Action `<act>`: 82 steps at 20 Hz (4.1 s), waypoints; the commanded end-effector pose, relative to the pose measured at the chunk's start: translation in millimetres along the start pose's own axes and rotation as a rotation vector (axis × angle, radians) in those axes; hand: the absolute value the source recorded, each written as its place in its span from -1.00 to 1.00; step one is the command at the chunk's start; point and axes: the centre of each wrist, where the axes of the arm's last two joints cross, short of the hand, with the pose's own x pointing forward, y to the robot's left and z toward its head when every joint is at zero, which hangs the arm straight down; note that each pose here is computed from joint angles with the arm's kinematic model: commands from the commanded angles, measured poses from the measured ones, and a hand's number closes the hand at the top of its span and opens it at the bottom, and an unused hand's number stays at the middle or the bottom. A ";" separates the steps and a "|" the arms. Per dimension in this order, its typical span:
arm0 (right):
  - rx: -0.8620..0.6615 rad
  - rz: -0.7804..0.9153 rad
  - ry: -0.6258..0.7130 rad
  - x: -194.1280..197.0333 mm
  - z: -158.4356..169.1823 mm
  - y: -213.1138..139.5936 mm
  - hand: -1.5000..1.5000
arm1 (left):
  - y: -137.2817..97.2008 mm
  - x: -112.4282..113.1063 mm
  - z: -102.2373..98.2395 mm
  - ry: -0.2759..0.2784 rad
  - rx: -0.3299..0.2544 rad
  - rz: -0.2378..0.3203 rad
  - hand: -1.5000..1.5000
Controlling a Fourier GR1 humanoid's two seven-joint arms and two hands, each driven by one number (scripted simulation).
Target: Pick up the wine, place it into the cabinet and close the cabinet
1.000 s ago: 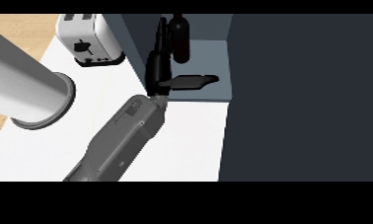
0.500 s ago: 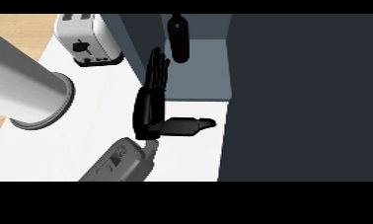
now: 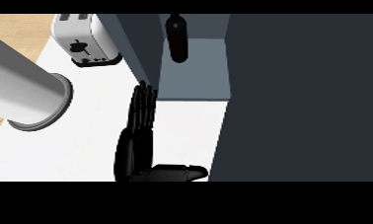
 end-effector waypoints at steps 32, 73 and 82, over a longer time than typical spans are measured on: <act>0.382 -0.139 -0.033 23.4 -74.2 89.3 1.00 | 140.9 98.7 47.8 -0.048 0.019 -0.026 -1.00; 0.256 -0.185 0.154 5.1 -360.9 16.5 1.00 | 249.0 168.8 22.0 -0.089 0.027 -0.055 -1.00; 0.150 -0.191 0.159 -28.4 -355.2 -24.3 1.00 | 225.1 170.5 16.2 -0.075 -0.078 0.037 -1.00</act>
